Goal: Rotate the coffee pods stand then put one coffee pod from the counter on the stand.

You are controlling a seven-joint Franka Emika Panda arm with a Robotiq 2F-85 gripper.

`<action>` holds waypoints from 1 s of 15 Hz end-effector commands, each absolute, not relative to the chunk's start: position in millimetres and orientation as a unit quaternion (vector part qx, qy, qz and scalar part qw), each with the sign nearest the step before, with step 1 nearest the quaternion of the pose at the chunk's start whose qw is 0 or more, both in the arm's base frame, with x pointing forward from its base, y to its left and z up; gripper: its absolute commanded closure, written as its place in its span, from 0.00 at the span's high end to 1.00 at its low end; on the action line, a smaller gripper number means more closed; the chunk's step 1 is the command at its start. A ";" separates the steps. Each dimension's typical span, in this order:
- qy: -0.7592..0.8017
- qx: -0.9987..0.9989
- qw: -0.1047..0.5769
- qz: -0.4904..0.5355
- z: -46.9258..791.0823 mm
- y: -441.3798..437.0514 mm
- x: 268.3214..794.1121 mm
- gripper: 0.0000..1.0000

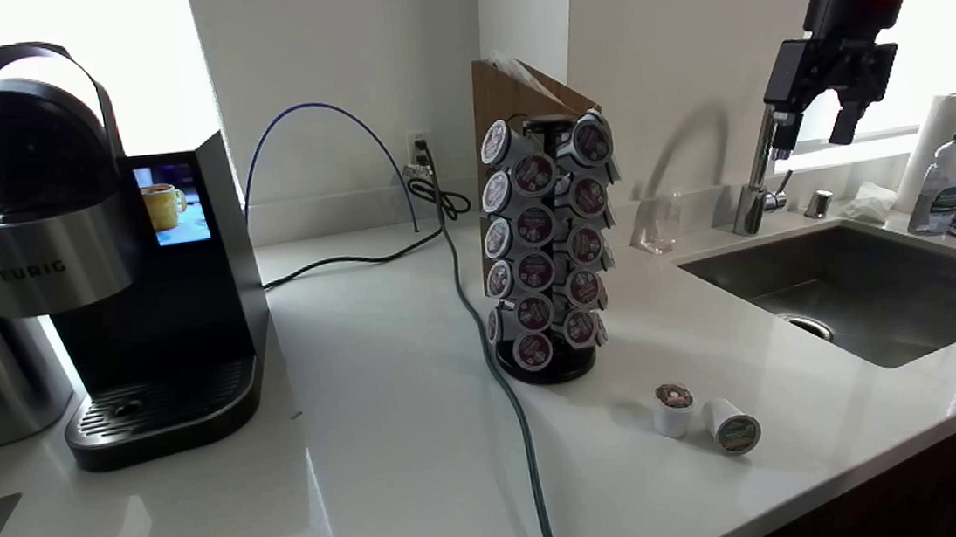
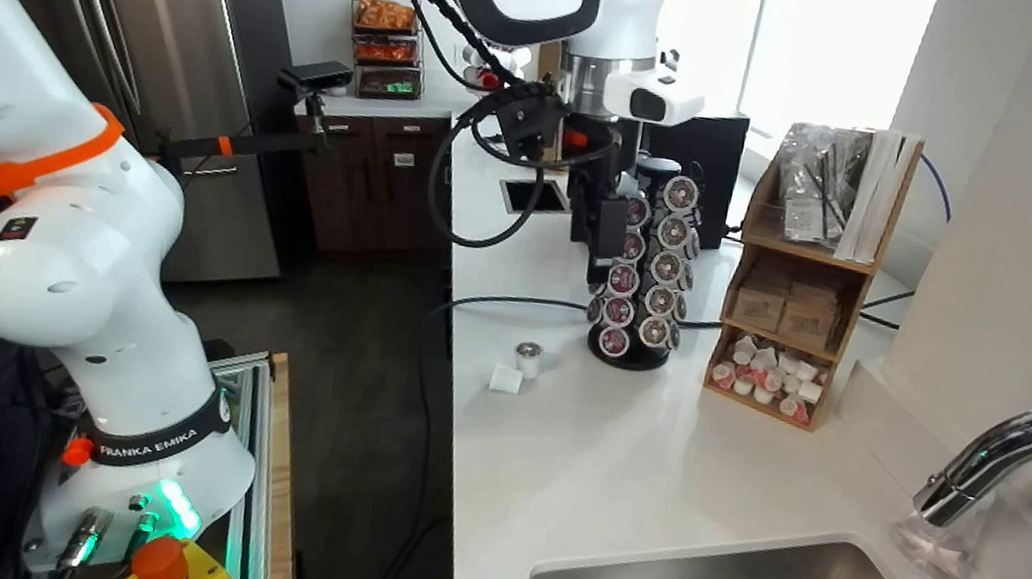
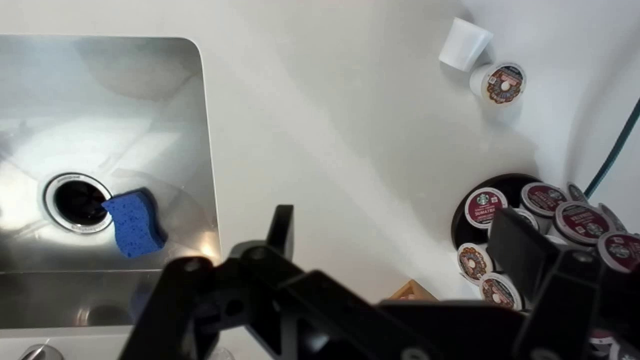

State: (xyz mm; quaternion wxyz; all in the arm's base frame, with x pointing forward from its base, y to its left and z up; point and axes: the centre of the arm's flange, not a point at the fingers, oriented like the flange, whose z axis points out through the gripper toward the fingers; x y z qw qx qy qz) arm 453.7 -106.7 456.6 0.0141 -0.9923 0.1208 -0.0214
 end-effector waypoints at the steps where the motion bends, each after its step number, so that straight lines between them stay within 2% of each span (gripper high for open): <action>1: 0.085 -0.995 0.004 -0.051 477.0 -87.8 470.1 1.00; 5: 0.025 -0.996 0.001 -0.080 506.6 -61.5 493.1 1.00; 14: -0.217 -0.965 -0.001 -0.144 536.7 -11.4 551.2 1.00; 15: -0.239 -0.959 -0.001 -0.152 536.4 -5.4 557.2 0.95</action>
